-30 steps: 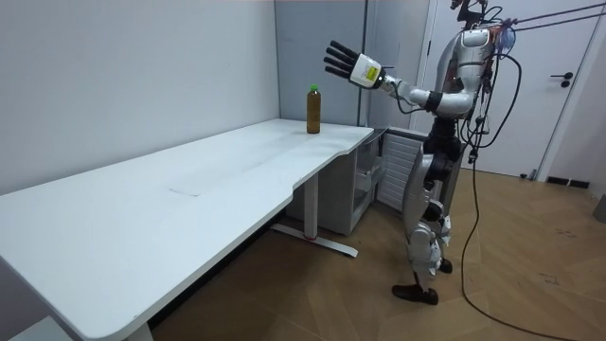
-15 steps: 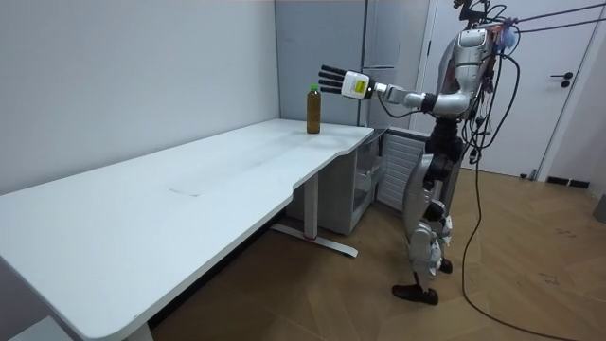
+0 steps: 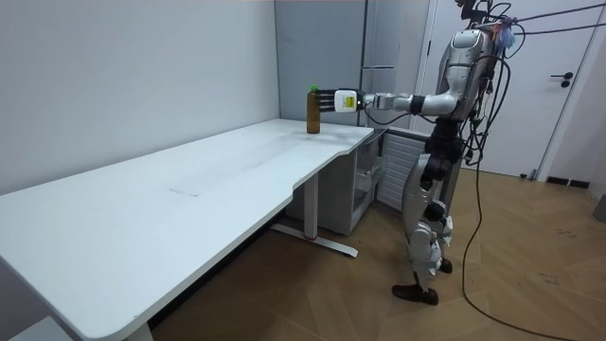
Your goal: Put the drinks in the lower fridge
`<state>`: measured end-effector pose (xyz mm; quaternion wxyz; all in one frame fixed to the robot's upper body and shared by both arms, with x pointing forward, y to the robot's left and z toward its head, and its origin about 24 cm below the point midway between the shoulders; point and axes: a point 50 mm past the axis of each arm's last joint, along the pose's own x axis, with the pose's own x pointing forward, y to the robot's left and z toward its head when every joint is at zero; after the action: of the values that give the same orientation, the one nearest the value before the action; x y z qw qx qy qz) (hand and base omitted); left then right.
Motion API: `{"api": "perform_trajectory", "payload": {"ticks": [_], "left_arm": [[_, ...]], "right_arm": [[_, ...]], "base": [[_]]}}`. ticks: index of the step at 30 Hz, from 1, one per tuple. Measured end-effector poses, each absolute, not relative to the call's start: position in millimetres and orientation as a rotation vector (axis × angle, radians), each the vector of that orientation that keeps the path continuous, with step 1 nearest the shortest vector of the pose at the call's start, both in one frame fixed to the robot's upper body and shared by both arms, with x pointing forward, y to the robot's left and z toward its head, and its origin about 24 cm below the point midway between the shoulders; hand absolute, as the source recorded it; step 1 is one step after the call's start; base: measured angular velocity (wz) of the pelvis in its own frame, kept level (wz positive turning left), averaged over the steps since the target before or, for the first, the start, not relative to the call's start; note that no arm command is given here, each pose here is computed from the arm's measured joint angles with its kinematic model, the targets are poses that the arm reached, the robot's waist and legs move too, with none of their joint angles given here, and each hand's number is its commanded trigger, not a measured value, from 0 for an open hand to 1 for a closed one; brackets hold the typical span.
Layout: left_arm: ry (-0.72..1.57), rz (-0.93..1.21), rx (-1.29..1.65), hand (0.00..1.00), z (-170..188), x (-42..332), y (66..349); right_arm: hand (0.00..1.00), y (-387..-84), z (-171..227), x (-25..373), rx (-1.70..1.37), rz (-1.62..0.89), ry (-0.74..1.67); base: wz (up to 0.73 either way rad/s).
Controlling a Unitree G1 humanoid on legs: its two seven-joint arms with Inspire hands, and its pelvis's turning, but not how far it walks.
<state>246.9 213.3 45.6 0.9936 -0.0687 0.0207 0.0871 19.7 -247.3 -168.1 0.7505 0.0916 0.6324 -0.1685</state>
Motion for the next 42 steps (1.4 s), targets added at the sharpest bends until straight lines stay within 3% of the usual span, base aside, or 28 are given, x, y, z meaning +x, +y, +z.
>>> {"api": "perform_trajectory", "payload": {"ticks": [13,23,42], "left_arm": [[0.085,0.194,-0.255,0.00,47.4,287.6,221.1],[0.093,0.303,-0.257,0.00,50.1,289.9,250.0],[0.121,0.358,-0.250,0.00,65.2,311.8,270.9]], "right_arm": [[0.00,-261.6,-164.1,-4.4,0.144,-0.416,1.449],[0.00,-261.5,-163.6,-29.0,0.043,-0.354,1.605],[0.00,-258.6,-163.0,-39.0,0.028,-0.288,1.685]], "base": [[-0.07],[-0.12],[-0.08]]}}
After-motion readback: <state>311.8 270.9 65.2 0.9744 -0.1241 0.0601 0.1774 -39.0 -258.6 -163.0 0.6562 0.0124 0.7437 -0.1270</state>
